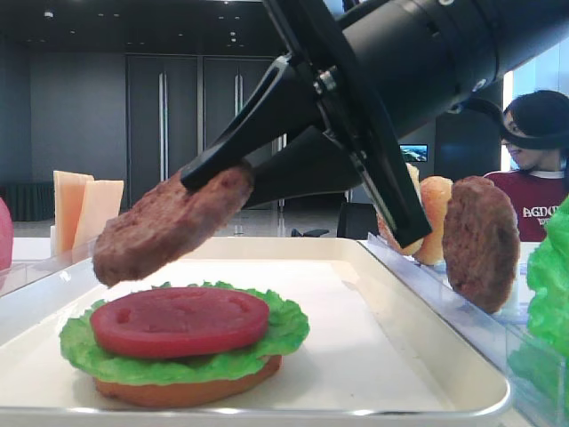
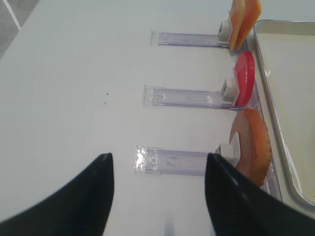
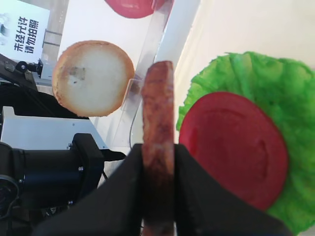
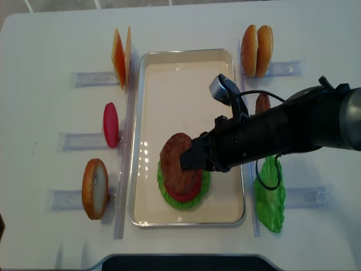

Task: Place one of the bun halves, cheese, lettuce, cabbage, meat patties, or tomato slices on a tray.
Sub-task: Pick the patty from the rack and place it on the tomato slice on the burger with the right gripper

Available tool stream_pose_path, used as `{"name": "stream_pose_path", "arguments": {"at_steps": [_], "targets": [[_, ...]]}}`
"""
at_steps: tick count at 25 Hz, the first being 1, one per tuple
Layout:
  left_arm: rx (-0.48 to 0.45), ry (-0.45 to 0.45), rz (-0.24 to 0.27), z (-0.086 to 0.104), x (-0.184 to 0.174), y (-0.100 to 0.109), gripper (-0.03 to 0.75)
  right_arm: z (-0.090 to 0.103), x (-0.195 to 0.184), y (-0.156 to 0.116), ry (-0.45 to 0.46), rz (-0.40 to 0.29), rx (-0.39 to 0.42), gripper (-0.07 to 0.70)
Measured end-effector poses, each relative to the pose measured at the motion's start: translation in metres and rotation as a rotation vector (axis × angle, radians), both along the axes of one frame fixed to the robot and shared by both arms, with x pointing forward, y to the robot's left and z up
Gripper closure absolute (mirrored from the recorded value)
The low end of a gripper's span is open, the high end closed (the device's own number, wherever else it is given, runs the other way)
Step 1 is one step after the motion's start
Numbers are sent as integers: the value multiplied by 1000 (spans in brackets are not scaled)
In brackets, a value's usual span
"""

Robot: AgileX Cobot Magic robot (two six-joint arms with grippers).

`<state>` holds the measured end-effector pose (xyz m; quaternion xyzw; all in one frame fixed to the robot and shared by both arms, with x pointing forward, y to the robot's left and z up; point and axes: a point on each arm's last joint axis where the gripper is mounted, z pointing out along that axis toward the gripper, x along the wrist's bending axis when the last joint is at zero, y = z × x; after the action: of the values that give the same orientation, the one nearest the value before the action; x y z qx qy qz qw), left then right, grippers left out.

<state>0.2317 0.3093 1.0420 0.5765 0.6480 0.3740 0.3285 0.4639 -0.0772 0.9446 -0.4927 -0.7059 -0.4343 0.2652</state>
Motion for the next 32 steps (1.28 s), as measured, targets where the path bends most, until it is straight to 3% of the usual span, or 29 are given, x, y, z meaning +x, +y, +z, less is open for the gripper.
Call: {"name": "stream_pose_path", "arguments": {"at_steps": [12,19,27,32], "targets": [[0,0,0,0,0,0,264,0,-1,0,5,12,13,496],[0,0,0,0,0,0,264,-14,-1,3,64,35,12,496],[0,0,0,0,0,0,264,-19,0,2,66,22,-10,496],[0,0,0,0,0,0,264,-20,1,2,60,9,-26,456]]}}
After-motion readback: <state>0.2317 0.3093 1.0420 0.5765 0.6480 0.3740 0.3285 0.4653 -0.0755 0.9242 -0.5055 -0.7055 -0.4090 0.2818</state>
